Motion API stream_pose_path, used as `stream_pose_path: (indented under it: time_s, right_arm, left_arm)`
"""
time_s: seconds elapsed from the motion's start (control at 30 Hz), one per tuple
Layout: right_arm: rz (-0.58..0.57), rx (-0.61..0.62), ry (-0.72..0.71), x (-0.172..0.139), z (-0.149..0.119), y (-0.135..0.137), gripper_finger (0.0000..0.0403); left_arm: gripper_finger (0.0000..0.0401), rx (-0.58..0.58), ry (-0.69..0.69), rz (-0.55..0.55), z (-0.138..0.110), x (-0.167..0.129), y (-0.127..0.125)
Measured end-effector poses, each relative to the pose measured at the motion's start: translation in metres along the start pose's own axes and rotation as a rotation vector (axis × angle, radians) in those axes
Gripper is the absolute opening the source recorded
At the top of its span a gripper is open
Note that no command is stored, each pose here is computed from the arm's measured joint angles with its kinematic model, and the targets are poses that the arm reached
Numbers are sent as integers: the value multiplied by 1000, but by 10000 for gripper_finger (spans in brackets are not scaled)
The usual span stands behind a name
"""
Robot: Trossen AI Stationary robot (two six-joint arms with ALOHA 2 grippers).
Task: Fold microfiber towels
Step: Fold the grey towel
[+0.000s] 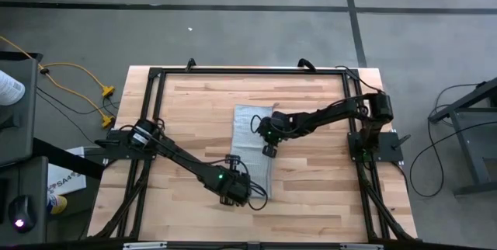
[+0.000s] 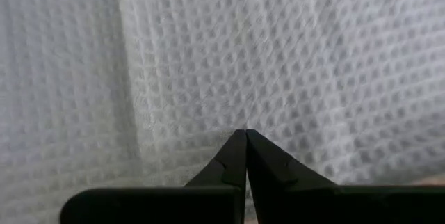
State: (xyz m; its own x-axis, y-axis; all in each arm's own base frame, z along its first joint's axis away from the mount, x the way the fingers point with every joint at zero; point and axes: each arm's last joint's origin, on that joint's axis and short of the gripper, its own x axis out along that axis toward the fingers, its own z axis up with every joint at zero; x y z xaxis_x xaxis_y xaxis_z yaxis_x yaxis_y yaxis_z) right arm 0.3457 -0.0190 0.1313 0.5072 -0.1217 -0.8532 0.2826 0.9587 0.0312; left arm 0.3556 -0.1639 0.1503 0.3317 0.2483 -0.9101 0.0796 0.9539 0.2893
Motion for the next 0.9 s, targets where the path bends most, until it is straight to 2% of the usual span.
stream_pose_path:
  time_s: [0.13, 0.37, 0.57, 0.7, 0.9]
  right_arm:
    - [11, -3, -55, -19, 9, -2, 2]
    - [14, -22, -62, -52, 11, -2, 2]
    - [58, -14, -22, -61, 6, -2, 2]
    - [65, -27, 8, -62, 3, 3, 2]
    - [88, -54, 28, -63, -1, 12, 2]
  left_arm:
    - [1, 48, -3, 34, 5, -10, 3]
    - [1, 56, -39, 82, 6, -43, 19]
    - [1, 97, -99, 78, -1, -77, 38]
    - [1, 48, -172, 40, -16, -85, 60]
    - [1, -26, -339, -108, -48, -75, 83]
